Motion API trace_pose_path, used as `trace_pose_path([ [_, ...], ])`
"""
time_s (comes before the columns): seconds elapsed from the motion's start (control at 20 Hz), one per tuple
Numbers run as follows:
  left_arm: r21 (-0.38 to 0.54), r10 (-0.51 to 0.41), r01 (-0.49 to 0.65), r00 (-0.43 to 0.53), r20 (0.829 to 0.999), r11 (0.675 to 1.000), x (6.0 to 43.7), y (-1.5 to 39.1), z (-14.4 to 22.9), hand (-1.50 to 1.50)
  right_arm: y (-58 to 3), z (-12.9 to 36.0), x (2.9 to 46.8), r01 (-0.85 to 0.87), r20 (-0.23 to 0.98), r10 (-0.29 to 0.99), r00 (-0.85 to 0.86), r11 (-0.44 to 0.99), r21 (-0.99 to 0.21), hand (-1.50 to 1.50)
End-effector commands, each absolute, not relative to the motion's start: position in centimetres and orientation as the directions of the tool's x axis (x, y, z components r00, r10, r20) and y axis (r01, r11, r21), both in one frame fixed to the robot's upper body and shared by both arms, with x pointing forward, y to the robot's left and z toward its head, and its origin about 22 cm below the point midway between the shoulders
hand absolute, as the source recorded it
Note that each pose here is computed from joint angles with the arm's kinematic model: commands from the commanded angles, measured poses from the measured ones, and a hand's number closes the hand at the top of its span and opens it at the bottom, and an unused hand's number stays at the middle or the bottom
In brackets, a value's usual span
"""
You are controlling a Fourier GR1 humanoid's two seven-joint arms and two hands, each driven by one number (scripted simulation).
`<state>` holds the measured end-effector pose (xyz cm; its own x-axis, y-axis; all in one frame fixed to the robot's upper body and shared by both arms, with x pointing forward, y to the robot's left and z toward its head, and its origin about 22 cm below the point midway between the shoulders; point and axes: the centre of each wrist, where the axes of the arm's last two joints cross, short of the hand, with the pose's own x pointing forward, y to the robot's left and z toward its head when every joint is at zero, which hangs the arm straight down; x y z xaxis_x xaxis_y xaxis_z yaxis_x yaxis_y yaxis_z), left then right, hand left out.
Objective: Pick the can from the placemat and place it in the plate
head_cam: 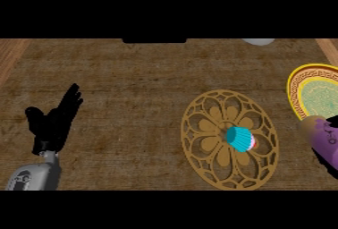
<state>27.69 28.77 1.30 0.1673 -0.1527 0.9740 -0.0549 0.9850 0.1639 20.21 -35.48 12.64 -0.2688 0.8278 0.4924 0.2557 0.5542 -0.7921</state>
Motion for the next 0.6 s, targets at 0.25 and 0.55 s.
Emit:
trace_pose_path([
  [0.25, 0.155, -0.147, -0.043, 0.157, 0.977, 0.987, 29.4, 27.7, 3.2, 0.00, -43.6, 13.9, 25.2, 0.328, 0.571, 0.813, -0.113, 0.573, -0.751, 1.50],
  [0.55, 0.173, -0.164, -0.044, 0.153, 0.975, 0.984, 28.5, 29.6, 1.5, 0.00, -48.4, 9.6, 26.5, 0.276, 0.526, 0.847, -0.074, 0.524, -0.806, 1.50],
])
